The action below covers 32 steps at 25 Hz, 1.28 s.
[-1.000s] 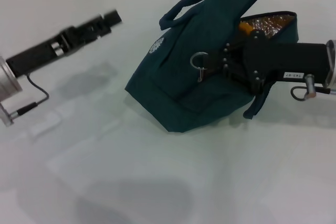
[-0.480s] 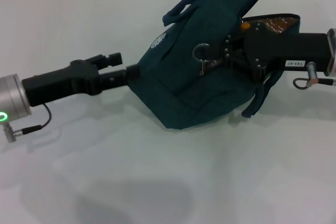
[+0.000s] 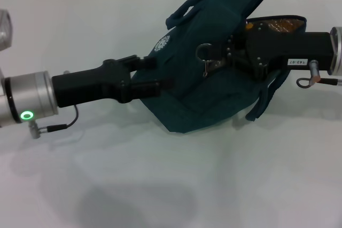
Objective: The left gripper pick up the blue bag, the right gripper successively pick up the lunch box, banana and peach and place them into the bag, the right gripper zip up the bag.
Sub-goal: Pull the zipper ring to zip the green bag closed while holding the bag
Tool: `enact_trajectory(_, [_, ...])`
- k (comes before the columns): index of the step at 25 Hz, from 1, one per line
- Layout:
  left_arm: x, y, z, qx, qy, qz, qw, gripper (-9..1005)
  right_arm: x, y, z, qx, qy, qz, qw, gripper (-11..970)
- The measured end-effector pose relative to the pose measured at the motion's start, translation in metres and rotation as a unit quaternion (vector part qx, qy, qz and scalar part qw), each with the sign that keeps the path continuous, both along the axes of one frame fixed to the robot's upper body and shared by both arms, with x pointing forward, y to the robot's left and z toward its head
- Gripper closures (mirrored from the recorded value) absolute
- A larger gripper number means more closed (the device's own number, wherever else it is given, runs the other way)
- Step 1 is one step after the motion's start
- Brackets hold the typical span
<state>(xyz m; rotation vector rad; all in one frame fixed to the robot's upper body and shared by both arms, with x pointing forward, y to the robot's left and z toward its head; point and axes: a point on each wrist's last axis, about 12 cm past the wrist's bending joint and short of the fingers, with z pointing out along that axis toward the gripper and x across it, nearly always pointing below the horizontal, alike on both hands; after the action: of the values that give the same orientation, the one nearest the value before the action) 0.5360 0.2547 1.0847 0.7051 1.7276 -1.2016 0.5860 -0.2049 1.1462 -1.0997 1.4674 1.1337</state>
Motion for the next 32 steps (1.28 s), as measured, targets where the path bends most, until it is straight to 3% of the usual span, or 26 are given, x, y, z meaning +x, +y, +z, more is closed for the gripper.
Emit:
enact_trajectory(11, [0.005,-0.006,-0.002,0.006,0.007,0.003,1.000,113,0.001,0.002,0.001,0.000,0.003,0.002,1.000,952])
enact_trajectory(14, [0.006,-0.005,-0.007,0.016,0.016,0.014,1.000,290,0.001,0.003,0.001,0.000,0.003,0.000,1.000,952])
enact_trajectory(32, [0.006,-0.008,-0.013,0.019,0.020,0.021,0.999,676,0.005,0.001,0.008,0.010,-0.009,-0.008,1.000,952])
